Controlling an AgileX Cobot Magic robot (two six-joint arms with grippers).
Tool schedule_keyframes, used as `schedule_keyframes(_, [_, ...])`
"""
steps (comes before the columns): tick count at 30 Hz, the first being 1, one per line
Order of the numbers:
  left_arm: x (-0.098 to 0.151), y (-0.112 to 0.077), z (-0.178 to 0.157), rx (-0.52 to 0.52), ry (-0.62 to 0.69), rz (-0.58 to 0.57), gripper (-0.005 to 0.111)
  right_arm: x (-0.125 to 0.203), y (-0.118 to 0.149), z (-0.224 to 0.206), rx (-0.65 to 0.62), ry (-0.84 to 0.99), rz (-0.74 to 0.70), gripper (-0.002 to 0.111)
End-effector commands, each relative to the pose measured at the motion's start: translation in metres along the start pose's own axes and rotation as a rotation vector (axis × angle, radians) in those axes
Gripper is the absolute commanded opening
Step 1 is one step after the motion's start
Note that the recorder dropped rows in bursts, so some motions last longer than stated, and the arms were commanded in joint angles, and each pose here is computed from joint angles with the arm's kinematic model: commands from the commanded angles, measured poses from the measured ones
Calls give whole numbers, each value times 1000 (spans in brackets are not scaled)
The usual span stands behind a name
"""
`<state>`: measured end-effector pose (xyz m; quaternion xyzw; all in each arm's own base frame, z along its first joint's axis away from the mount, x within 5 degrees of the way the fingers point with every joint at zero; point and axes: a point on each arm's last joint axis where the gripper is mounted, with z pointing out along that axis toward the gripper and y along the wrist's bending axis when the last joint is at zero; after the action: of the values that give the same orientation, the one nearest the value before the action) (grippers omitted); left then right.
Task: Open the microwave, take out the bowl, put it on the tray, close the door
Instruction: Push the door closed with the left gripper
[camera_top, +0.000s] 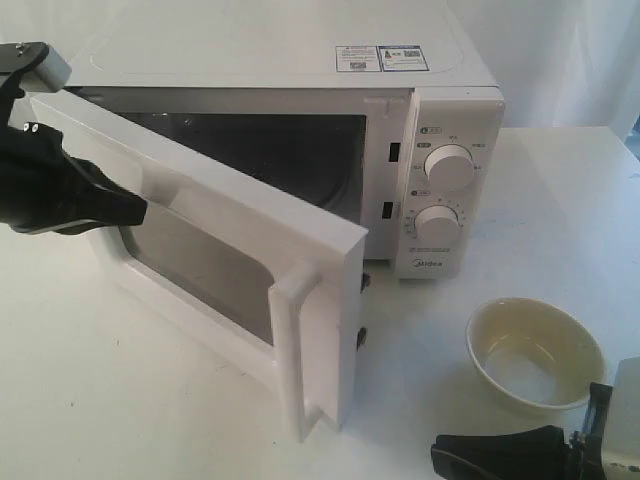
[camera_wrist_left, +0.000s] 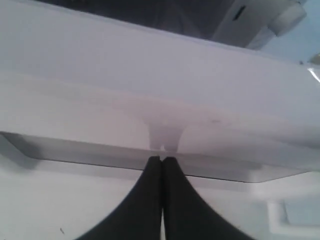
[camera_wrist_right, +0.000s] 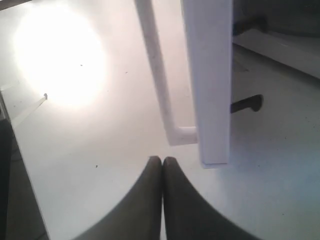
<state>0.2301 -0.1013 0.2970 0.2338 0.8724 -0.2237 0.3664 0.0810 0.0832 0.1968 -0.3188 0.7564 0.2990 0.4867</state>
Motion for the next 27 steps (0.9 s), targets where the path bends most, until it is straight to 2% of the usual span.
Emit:
schedule_keyframes(1, [-5,2,14,-40,-62,-21,0,1,1,-1,-7,-5,-14,0])
schedule_keyframes(14, [-38,-2,32,-32,-112,27,0,2,-1,-1,19,3,-18,0])
schedule_keyframes(18, [-35,-9,22,6,-76,83,0,2,-2,-1,25,5,-13,0])
schedule_keyframes(22, [-30,-21,-11,11,-146,66,0,1,1,-1,-8,-3,10,0])
schedule_keyframes(27, [-3,-31,-36,9,-179,56,0,-26,1,-1,-20,-78,39,0])
